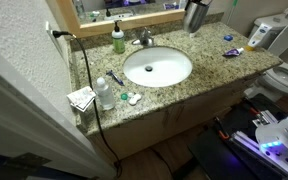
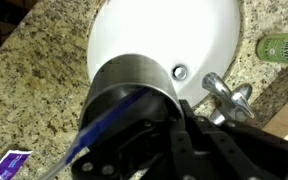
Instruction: Move the silver cup to the left side of the counter, move the small blue object and then the toothpaste to the left side of the counter as well
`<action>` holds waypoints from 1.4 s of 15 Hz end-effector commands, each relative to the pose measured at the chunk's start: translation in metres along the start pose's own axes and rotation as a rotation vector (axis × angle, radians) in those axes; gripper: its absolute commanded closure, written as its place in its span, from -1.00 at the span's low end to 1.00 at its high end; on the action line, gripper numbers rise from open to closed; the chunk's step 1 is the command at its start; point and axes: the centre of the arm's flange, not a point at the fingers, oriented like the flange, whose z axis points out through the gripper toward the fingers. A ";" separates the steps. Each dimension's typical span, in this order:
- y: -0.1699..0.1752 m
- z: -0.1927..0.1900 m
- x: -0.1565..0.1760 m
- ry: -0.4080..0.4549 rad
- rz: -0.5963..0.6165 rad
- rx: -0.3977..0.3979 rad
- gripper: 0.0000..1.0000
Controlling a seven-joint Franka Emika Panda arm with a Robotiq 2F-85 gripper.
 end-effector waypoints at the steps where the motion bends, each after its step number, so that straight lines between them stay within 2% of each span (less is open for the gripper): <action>1: -0.011 0.008 -0.012 -0.035 -0.058 -0.005 0.96; 2: -0.030 0.015 -0.039 -0.049 -0.152 -0.013 0.96; 6: -0.097 0.029 -0.140 -0.035 -0.372 -0.033 0.96; 7: -0.108 0.023 -0.176 -0.037 -0.437 -0.026 0.96; 8: -0.114 0.016 -0.192 -0.055 -0.495 0.002 0.96; 9: -0.088 0.027 -0.176 -0.045 -0.406 -0.014 0.86; 11: -0.101 0.022 -0.209 -0.051 -0.466 0.006 0.86; 12: -0.103 0.020 -0.211 -0.051 -0.472 0.011 0.96; 13: -0.106 0.027 -0.209 -0.066 -0.484 -0.022 0.96; 16: -0.151 0.052 -0.233 -0.039 -0.537 0.020 0.96; 18: -0.187 0.060 -0.245 0.042 -0.564 0.062 0.96; 21: -0.233 0.077 -0.250 0.128 -0.555 0.074 0.96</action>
